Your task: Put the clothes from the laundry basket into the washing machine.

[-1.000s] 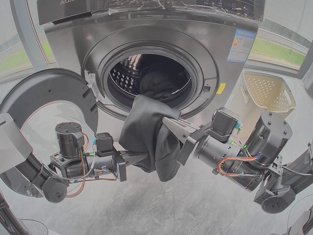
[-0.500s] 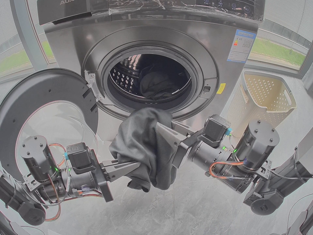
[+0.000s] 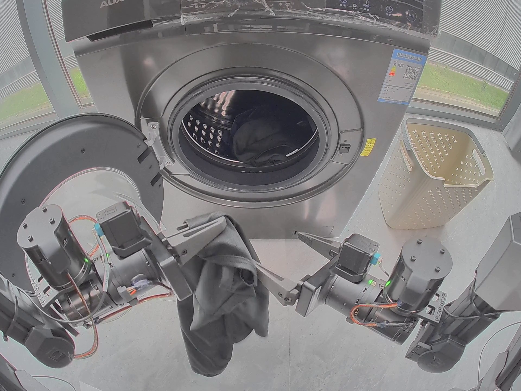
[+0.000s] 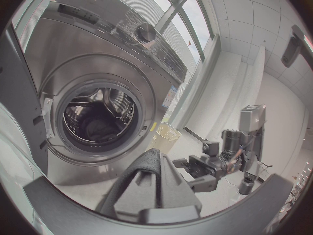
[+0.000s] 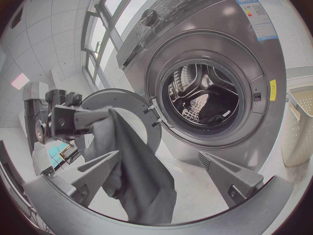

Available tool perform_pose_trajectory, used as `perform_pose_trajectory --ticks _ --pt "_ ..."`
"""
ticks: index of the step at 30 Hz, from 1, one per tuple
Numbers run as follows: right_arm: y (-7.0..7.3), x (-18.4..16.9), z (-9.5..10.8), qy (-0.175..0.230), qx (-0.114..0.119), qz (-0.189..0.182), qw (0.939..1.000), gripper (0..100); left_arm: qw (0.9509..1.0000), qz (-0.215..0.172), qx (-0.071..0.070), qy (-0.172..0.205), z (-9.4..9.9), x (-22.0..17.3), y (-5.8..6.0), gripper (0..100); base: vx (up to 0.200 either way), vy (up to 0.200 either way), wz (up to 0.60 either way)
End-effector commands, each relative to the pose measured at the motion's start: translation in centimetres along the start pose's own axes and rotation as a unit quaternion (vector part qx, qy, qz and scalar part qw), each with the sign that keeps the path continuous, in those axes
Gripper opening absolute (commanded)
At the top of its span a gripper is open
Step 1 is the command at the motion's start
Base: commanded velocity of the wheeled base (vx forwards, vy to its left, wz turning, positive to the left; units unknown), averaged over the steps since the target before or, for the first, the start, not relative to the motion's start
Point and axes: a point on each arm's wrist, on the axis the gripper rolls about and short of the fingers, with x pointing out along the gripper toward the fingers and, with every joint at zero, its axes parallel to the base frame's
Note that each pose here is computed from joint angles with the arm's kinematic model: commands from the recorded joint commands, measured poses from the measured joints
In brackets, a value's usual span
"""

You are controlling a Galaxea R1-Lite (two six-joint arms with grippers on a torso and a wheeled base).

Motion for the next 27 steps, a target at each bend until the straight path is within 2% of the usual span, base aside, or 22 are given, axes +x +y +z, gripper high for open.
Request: perform_pose_trajectory --ticks 1,7,11,14,21,27 --pt "-0.3 -0.6 -0.4 0.012 -0.002 -0.007 0.9999 100 0.9996 0.026 0.001 -0.013 0.3 1.2 0.5 0 0.000 0.000 0.00" --pt "-0.4 -0.5 -0.7 0.016 -0.002 -0.009 0.9998 100 0.9982 0.047 0.004 -0.037 0.8 1.7 0.7 0 0.000 0.000 0.00" --pt "-0.2 -0.3 -1.0 0.022 -0.001 -0.004 0.9998 100 0.9980 0.046 0.006 -0.043 0.9 1.8 0.7 0 0.000 0.000 0.00" --pt "-0.1 0.4 -2.1 0.034 -0.003 -0.002 0.9994 100 0.9979 0.045 0.006 -0.045 0.9 1.9 0.8 0 0.000 0.000 0.00" --pt "-0.6 2.1 -2.7 0.025 -0.001 -0.007 0.9997 100 0.9972 0.049 0.006 -0.057 1.2 2.5 0.9 0 0.000 0.000 0.00" --pt "0.1 2.8 -3.6 0.025 0.001 0.005 0.9997 100 0.9944 0.067 0.010 -0.081 1.2 3.6 1.4 0 0.000 0.000 0.00"
